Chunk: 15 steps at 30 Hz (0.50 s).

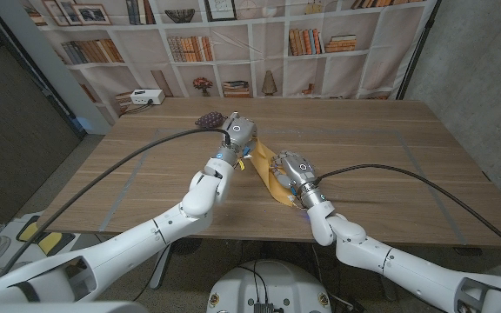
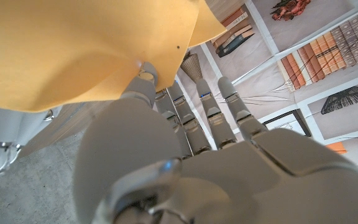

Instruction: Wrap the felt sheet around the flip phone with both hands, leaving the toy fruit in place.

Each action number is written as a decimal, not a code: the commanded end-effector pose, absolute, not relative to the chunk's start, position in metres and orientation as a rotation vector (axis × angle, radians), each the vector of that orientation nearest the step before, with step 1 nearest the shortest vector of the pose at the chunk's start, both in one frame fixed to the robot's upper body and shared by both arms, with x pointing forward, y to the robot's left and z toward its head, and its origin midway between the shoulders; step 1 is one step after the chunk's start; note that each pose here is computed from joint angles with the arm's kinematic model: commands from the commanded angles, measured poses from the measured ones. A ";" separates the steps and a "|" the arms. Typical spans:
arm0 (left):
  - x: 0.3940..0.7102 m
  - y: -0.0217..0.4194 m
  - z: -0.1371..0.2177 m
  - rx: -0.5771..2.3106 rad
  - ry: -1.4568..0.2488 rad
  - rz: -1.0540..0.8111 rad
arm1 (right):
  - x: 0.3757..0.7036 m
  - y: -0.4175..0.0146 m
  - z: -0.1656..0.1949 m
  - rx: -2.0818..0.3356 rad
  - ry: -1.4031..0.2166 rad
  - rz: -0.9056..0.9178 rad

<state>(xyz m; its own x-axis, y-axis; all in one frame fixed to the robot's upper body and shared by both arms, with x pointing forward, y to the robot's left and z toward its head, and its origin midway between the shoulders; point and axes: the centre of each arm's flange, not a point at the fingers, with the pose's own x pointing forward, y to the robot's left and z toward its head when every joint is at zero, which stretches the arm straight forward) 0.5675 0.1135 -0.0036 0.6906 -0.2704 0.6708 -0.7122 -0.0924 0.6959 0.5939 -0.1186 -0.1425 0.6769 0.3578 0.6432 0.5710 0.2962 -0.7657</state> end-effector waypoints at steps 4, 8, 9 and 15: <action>0.597 0.109 -0.023 1.690 -0.769 0.447 | 0.599 -0.122 -0.137 -1.290 -0.903 -0.113; 0.602 0.106 -0.027 1.693 -0.750 0.427 | 0.600 -0.123 -0.135 -1.289 -0.908 -0.090; 0.603 0.106 -0.029 1.695 -0.747 0.424 | 0.600 -0.123 -0.135 -1.287 -0.909 -0.085; 0.605 0.103 -0.033 1.704 -0.735 0.406 | 0.601 -0.123 -0.133 -1.287 -0.908 -0.072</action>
<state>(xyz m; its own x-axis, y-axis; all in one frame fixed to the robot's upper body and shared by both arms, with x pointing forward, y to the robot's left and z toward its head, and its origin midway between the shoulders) 0.5949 0.1071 -0.0230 0.7189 -0.2580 0.6455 -0.6864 -0.1168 0.7178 0.5990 -0.1218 -0.1368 0.6669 0.4055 0.6251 0.5367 0.3206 -0.7805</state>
